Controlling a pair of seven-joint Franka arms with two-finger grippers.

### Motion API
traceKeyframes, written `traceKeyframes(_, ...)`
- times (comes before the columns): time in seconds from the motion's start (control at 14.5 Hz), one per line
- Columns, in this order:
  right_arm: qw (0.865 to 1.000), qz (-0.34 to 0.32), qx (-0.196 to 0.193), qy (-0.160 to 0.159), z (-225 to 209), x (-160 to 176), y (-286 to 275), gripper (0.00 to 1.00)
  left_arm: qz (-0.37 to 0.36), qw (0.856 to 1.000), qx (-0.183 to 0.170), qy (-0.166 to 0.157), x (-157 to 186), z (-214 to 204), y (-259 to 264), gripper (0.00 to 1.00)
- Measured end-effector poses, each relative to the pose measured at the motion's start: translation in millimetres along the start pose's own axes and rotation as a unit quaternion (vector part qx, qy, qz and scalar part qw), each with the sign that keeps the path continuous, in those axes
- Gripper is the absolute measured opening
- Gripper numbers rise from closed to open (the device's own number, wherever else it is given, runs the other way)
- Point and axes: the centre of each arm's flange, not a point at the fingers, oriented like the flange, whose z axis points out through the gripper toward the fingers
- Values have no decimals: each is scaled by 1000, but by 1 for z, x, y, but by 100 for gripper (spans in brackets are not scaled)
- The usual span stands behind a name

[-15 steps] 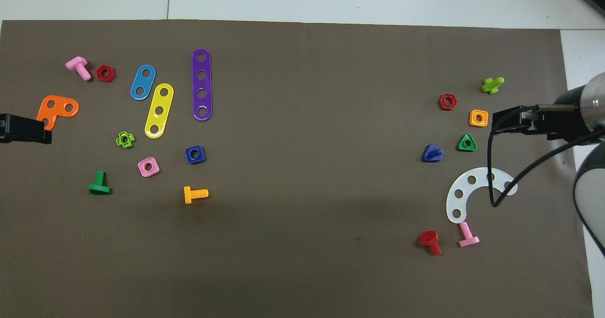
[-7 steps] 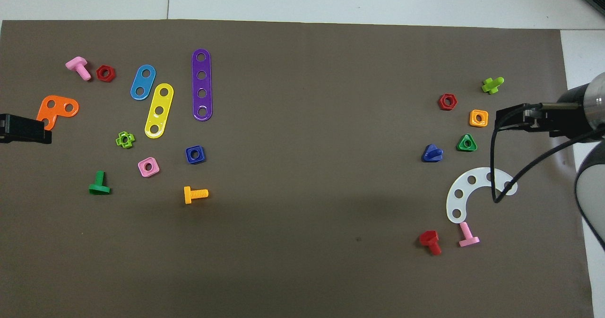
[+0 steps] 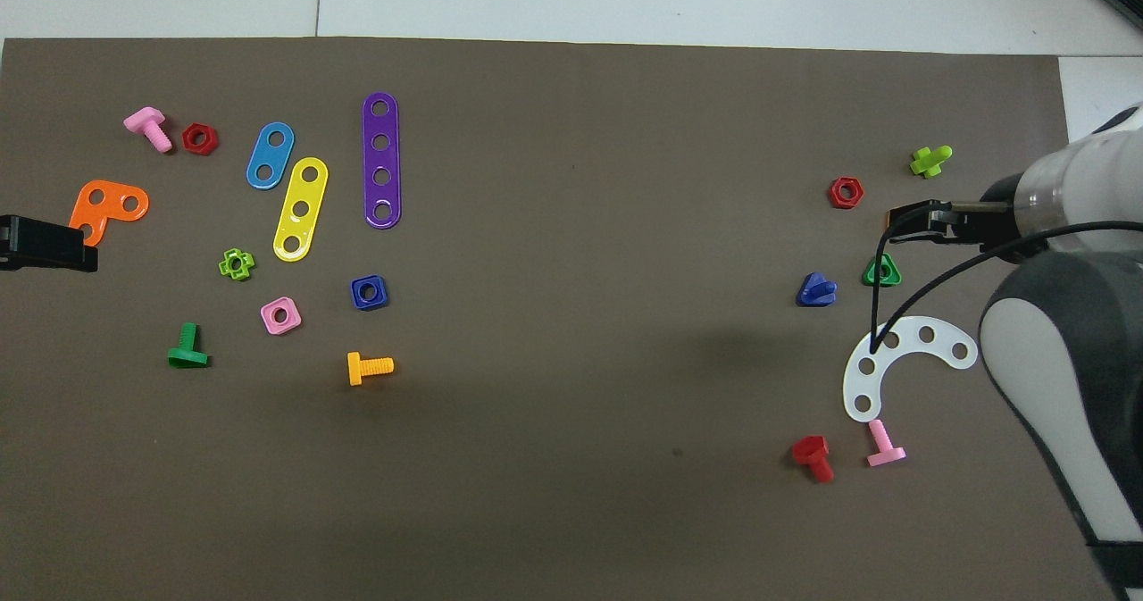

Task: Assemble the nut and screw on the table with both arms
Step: 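Lower the right gripper and grasp the blue triangular nut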

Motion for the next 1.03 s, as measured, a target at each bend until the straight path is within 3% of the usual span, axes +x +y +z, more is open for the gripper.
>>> traceKeyframes(0.34,1000,-3,0,-17,81,-5,-3,97,0,1000,0,0,0,0,0,100)
traceKeyframes(0.41,1000,-4,-1,-22,92,-5,-3,93,0,1000,0,0,0,0,0,100)
traceKeyframes(1.03,999,-15,1,-32,176,-19,-14,85,0,1000,0,0,0,0,0,100)
